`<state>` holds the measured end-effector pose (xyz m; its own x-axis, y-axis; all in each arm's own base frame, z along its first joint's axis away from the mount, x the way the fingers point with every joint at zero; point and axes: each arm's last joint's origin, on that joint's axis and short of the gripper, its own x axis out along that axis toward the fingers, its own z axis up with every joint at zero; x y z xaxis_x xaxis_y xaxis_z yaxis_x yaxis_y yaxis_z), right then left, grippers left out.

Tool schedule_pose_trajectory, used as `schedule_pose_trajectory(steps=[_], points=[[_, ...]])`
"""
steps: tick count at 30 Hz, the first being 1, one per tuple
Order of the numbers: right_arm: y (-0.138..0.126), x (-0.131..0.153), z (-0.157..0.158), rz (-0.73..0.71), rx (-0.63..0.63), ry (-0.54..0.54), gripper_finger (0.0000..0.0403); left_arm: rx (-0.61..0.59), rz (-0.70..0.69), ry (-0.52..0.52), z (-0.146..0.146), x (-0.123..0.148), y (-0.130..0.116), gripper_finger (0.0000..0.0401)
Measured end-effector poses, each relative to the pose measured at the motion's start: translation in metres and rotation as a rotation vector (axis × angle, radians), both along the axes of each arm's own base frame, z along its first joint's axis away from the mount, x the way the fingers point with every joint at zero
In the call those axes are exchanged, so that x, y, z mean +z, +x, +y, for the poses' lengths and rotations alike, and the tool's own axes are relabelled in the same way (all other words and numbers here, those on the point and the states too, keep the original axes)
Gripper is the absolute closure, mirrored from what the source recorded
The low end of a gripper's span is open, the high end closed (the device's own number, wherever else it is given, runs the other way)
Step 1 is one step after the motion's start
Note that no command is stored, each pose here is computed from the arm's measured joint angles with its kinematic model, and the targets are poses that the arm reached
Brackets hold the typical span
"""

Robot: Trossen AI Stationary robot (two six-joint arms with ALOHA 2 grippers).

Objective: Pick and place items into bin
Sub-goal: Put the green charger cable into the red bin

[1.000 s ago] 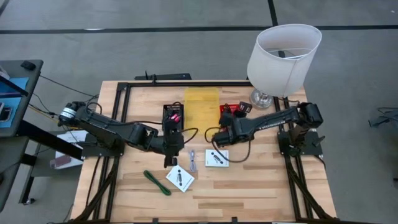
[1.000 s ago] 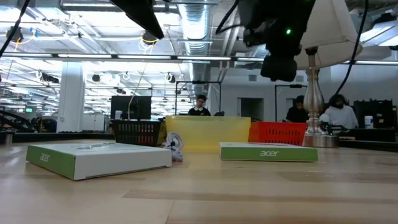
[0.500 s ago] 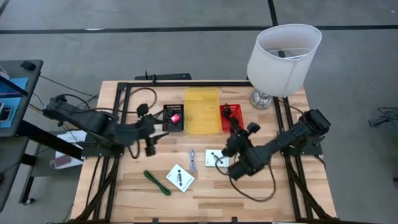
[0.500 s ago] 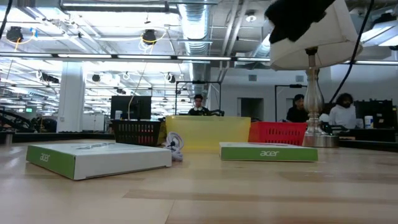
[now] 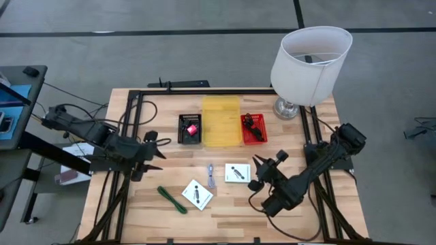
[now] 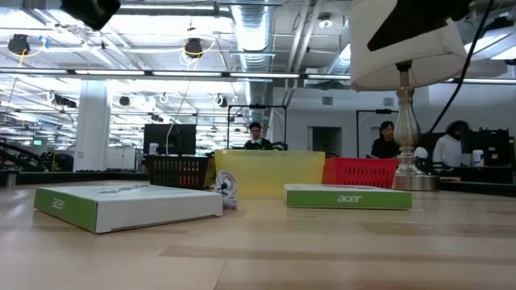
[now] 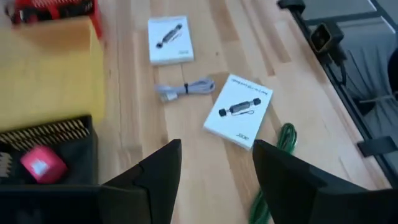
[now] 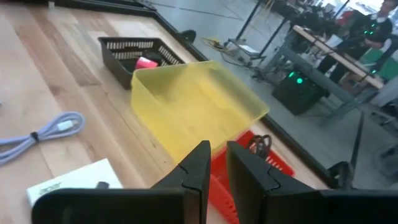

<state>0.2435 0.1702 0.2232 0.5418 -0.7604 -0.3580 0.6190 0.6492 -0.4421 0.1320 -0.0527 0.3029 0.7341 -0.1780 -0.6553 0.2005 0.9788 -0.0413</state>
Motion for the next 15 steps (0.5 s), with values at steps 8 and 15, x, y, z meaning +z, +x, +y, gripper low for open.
schedule_pose_trajectory(steps=[8,15], points=[[-0.002,-0.015,-0.002,0.037,-0.018,0.062,0.0355,0.120,0.181,-0.039,-0.003,-0.046,0.007,0.0209],[-0.004,-0.018,-0.002,0.061,-0.022,0.079,0.0355,0.074,0.332,-0.082,-0.012,-0.076,0.018,0.0209]])
